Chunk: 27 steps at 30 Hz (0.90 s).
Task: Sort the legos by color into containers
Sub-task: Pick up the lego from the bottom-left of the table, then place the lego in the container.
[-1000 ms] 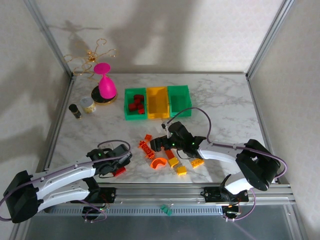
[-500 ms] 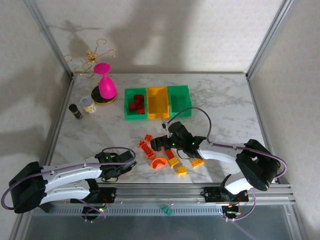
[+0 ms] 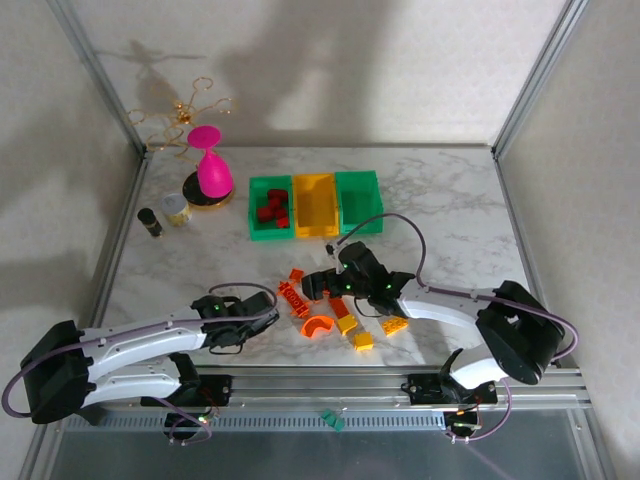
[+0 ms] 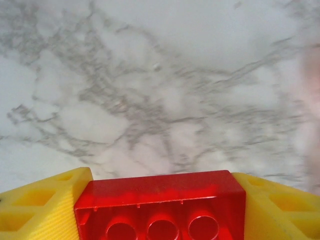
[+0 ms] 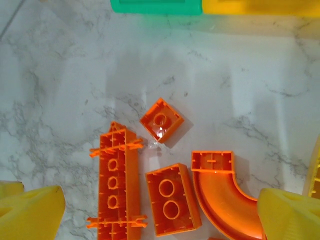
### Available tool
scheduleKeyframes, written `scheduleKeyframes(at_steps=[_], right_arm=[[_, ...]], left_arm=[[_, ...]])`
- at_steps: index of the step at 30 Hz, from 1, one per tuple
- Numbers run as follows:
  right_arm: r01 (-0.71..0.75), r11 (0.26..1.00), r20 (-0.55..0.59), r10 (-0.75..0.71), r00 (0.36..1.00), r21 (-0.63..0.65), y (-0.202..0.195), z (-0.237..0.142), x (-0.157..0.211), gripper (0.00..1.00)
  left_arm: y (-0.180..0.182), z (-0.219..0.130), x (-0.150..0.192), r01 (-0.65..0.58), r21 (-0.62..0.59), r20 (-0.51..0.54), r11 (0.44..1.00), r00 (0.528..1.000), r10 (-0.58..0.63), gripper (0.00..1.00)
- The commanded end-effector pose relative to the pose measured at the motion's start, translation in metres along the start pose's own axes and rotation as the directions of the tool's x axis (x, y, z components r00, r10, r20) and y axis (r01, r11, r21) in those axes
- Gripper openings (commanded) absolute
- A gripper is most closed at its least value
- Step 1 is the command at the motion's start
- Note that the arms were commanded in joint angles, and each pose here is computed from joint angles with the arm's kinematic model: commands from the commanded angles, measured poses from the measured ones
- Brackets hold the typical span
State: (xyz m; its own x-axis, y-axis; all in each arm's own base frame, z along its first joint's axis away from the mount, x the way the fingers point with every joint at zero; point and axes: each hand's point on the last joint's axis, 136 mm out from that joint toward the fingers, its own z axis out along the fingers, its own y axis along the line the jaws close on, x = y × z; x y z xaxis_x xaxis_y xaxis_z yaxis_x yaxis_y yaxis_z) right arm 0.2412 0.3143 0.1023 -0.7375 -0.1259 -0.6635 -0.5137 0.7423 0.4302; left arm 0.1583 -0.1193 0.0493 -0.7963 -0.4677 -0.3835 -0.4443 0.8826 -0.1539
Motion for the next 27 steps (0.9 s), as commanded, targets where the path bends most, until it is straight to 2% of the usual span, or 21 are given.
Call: scheduleKeyframes(at_steps=[1,6,9,13,19,27], right_arm=[[-0.031,0.999,0.062,0.032,0.998,-0.017,0.001,-0.013,-0.023,0.99],[-0.060,0.998,0.096,0.058,0.994,0.019,-0.016,-0.023,-0.040,0.99],[-0.094,0.994,0.120,0.087,0.989,0.052,-0.031,-0.028,-0.049,0.99],[-0.130,0.989,0.141,0.118,0.983,0.078,-0.046,-0.031,-0.058,0.99],[-0.160,0.982,0.187,0.140,0.972,0.099,-0.058,-0.039,-0.073,0.99],[-0.161,0.982,0.203,0.140,0.969,0.095,-0.056,-0.039,-0.081,0.99]], left_arm=[[-0.009,-0.012,-0.025,-0.024,-0.014,0.092,1.000,0.995,0.025,0.64],[-0.040,-0.024,-0.071,-0.079,-0.022,0.192,0.997,0.978,0.082,0.64],[-0.057,-0.032,-0.109,-0.096,-0.048,0.265,0.994,0.958,0.106,0.64],[-0.094,-0.042,-0.164,-0.112,-0.010,0.371,0.994,0.923,0.107,0.64],[-0.148,-0.027,-0.213,-0.114,0.060,0.392,0.992,0.916,0.082,0.62],[-0.183,0.027,-0.257,-0.077,0.017,0.401,0.997,0.914,0.064,0.62]])
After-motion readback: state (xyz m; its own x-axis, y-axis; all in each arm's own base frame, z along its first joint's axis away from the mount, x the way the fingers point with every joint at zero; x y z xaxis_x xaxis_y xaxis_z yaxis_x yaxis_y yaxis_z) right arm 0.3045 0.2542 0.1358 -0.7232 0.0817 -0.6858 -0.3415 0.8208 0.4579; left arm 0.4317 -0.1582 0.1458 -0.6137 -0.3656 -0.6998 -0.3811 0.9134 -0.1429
